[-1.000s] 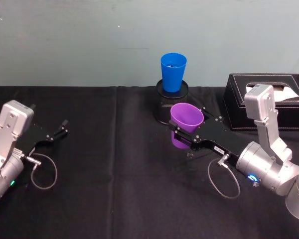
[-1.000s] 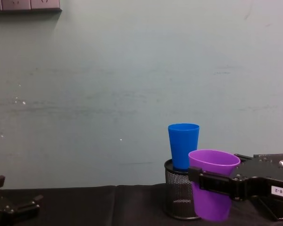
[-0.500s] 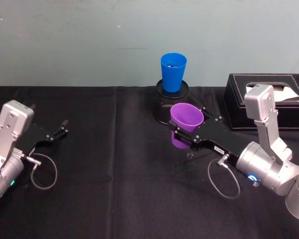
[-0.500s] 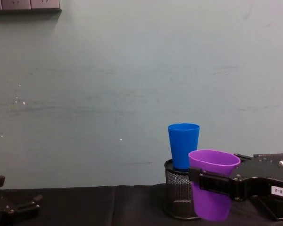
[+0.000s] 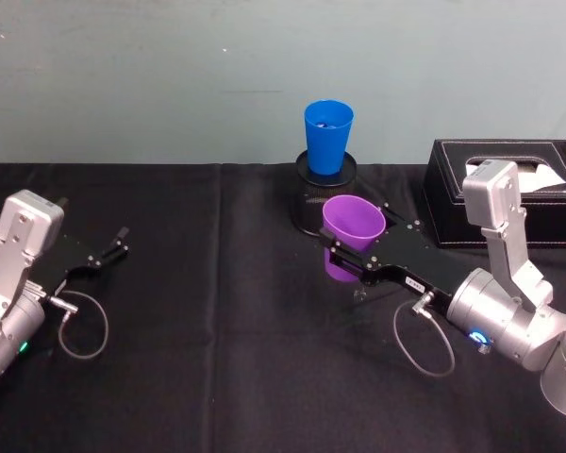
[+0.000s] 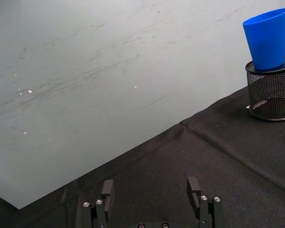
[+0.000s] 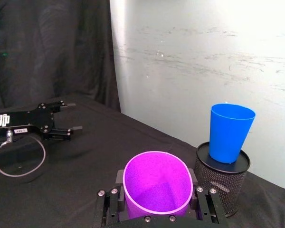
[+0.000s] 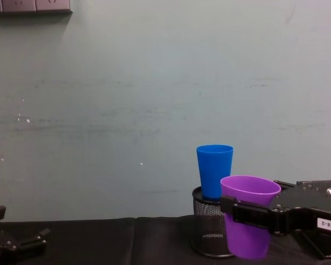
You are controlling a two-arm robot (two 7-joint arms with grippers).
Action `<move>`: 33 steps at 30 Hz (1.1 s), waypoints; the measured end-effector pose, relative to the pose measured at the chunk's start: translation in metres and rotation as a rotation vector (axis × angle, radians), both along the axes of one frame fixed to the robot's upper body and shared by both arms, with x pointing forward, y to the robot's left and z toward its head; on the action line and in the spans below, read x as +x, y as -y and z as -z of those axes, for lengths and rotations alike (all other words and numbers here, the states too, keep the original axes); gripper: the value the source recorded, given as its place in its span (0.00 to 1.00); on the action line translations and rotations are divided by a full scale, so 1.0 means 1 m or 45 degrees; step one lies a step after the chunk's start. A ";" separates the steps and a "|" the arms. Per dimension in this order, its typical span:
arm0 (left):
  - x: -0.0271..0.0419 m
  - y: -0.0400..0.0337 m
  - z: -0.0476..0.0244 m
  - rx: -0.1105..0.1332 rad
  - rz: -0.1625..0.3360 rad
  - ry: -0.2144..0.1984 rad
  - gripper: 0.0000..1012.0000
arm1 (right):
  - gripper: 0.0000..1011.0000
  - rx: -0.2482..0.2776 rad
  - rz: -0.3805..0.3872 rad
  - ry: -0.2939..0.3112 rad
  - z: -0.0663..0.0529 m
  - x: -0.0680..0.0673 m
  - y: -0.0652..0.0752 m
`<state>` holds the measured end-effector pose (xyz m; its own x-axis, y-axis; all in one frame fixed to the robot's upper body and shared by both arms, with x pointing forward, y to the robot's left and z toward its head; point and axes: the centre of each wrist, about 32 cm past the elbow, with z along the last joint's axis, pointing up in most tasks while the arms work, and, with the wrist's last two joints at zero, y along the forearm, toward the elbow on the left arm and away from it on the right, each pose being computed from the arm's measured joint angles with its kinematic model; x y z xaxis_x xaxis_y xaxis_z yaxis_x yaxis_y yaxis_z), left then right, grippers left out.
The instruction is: Pick up one cup with a gripper and tap it against the other cup.
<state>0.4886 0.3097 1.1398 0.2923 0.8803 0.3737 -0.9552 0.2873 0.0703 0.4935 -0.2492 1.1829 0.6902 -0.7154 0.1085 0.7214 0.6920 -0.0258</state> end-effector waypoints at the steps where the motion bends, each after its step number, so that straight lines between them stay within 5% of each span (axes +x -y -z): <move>1: 0.0000 0.0000 0.0000 0.000 0.000 0.000 0.99 | 0.73 0.000 0.000 0.000 0.000 0.000 0.000; 33: 0.0000 0.0000 0.0000 0.000 0.000 0.000 0.99 | 0.73 0.000 0.000 0.000 0.000 0.000 0.000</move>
